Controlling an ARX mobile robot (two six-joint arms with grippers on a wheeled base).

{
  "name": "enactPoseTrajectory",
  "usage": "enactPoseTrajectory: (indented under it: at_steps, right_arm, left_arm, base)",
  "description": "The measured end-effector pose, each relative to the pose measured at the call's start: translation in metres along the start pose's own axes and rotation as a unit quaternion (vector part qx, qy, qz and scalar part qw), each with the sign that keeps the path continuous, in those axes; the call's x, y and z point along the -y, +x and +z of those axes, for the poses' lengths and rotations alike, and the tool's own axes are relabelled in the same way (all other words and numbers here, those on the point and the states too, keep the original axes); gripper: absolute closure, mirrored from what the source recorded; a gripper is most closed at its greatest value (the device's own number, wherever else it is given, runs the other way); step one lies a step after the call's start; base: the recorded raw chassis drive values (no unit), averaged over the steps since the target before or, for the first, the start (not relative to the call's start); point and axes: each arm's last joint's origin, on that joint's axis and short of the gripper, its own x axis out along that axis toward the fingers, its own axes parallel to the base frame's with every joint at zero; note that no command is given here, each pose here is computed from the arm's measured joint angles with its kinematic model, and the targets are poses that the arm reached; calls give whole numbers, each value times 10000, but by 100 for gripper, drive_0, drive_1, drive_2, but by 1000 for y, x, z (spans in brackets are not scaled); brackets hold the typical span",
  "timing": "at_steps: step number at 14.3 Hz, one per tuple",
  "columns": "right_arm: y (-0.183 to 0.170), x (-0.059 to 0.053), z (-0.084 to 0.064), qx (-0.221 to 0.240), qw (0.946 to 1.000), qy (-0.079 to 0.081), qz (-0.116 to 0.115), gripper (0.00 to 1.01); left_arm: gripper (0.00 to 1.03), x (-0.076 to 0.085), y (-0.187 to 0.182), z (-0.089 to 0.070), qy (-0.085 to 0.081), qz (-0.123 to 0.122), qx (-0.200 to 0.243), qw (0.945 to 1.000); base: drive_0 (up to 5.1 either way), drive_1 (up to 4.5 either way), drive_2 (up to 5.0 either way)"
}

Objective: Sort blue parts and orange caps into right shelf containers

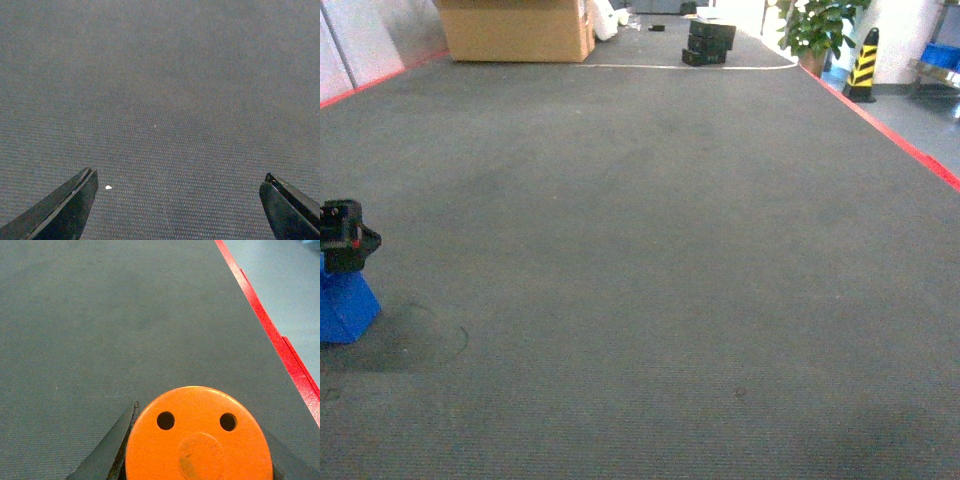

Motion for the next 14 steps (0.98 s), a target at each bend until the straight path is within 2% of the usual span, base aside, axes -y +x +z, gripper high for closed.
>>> enactPoseTrajectory:
  at_steps: [1,3,6,8,11,14]
  right_arm:
    - [0,0,0,0,10000,0,0,57]
    - [0,0,0,0,10000,0,0,57]
    - [0,0,0,-2,10000,0,0,57]
    - [0,0,0,-2,10000,0,0,57]
    - [0,0,0,-2,10000,0,0,57]
    - [0,0,0,0,10000,0,0,57]
  left_arm:
    - [5,-1,4,-6,-17,16,-104,9999]
    - [5,-4,5,-9,-8,70,-145,9999]
    - [6,-4,6,-10,125,219,-189,9995]
    - [25,-3,3,-9,168,142,-207,9995]
    - [57,0,-2,-9,108,38,-186,9998]
    - [59,0,-12,-12,90,149,-190,9997]
  base:
    - [0,0,0]
    - [0,0,0]
    - [0,0,0]
    - [0,0,0]
    - [0,0,0]
    - [0,0,0]
